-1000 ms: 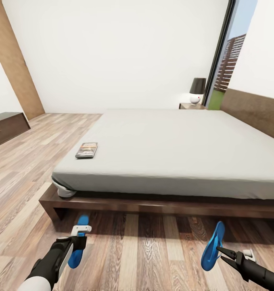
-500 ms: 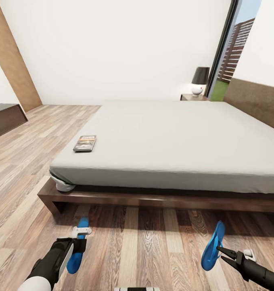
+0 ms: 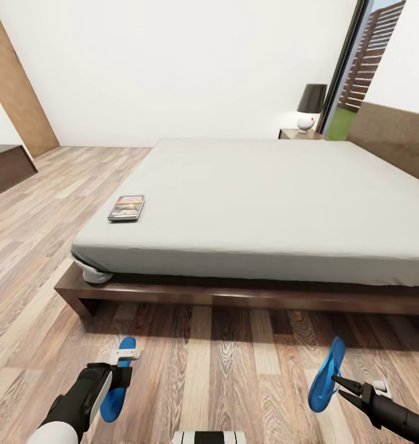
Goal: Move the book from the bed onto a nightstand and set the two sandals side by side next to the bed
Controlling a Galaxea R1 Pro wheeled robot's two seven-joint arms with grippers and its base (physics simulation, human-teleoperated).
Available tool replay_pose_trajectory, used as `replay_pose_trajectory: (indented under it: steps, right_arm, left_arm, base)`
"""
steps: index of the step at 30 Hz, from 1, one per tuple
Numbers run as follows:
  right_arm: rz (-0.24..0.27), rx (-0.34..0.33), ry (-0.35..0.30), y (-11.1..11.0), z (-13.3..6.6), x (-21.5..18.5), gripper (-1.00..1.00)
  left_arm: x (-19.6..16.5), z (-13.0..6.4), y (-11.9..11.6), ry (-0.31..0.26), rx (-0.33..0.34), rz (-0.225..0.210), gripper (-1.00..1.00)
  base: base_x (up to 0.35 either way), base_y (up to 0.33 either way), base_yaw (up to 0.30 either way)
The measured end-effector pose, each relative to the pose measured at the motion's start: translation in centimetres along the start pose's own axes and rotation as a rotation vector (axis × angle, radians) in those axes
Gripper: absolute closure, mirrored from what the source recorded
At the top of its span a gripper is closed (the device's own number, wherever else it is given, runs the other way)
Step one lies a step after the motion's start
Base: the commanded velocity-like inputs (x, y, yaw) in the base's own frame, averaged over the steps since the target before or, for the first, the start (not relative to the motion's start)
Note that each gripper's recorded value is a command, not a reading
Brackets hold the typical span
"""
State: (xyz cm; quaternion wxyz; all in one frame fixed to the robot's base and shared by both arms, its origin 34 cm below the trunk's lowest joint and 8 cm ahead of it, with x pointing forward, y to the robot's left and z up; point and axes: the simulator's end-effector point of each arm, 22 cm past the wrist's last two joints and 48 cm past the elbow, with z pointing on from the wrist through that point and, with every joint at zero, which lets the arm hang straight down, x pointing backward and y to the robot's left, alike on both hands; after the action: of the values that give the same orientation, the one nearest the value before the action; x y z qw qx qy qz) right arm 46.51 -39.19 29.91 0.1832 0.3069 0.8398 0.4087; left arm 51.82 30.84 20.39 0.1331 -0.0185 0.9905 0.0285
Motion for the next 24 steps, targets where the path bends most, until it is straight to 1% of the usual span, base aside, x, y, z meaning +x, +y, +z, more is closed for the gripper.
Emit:
replay_pose_trajectory:
  steps: [3, 5, 24]
  right_arm:
    - [-0.008, 0.029, -0.002, -1.0, -0.8, -0.7, 1.0]
    - [-0.004, 0.034, -0.002, -1.3, -1.0, -0.9, 1.0]
    - [0.039, 0.088, 0.036, -4.4, -0.3, 0.5, 1.0]
  left_arm:
    - [0.5, 0.5, 0.0, 0.012, 0.0, 0.001, 1.0]
    - [0.9, 0.7, 0.0, 0.021, 0.0, 0.001, 1.0]
    - [4.2, 3.4, -0.1, 0.099, -0.001, 0.006, 1.0]
  base:
    - [0.0, 0.0, 0.0]
    - [0.0, 0.0, 0.0]
    - [0.0, 0.0, 0.0]
